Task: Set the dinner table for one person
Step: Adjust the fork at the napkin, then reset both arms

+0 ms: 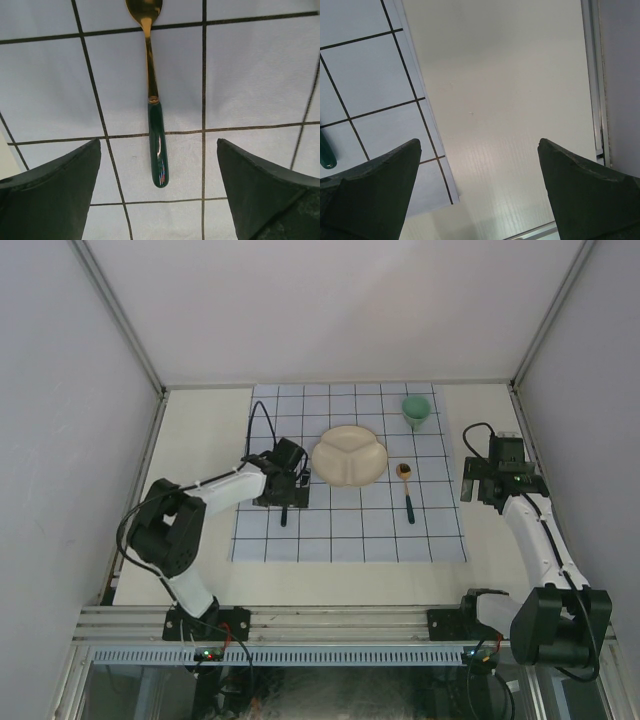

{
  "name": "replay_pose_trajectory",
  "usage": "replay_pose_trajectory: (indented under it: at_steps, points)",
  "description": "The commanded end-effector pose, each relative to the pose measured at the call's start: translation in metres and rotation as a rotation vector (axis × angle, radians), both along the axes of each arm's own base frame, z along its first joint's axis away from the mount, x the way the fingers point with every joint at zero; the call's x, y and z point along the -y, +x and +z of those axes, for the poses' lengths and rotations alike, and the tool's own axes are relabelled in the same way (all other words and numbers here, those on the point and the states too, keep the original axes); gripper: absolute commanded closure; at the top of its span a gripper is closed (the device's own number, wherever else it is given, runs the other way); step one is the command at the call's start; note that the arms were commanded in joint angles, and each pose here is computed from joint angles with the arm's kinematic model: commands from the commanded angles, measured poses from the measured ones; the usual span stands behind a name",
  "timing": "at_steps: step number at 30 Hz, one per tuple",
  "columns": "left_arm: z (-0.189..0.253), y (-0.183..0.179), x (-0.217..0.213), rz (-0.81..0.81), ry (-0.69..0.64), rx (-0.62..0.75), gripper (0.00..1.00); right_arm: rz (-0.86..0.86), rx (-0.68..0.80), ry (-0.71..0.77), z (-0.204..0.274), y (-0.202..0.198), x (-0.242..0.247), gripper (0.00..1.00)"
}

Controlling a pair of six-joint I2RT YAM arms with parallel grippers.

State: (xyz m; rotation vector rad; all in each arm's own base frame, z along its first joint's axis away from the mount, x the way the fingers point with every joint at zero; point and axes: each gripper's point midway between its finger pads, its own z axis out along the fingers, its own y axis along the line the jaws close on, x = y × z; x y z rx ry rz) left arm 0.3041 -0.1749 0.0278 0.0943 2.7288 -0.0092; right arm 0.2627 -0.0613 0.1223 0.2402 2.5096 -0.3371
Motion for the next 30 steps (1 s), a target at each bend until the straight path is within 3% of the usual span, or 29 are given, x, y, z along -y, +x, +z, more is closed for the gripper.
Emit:
replay_pose_trajectory:
  at_steps: [1,6,13,18,25,28,30]
  points:
    - [0.031,0.016,0.007,0.024,-0.09,0.134,0.0,-0.009,0.053,-0.014,0.011,0.012,0.001,0.0]
    - [0.049,0.024,-0.003,0.039,-0.048,0.19,0.0,-0.007,0.051,-0.015,0.01,0.012,0.001,0.0]
    - [0.164,0.047,-0.079,0.159,0.146,0.628,0.0,0.034,0.133,0.009,0.029,0.017,-0.012,0.0]
    - [0.203,0.017,-0.133,0.215,0.236,0.87,0.0,0.11,0.314,0.124,0.063,0.022,-0.039,0.0]
    - [0.228,-0.039,-0.187,0.323,0.326,1.013,0.0,0.158,0.777,0.103,0.141,0.005,-0.044,0.0]
    - [0.241,-0.06,-0.208,0.361,0.366,1.079,0.0,0.152,0.854,0.053,0.161,-0.008,-0.036,0.0]
    - [0.241,-0.069,-0.221,0.423,0.404,1.024,0.0,0.187,0.908,0.014,0.172,-0.02,-0.036,0.0]
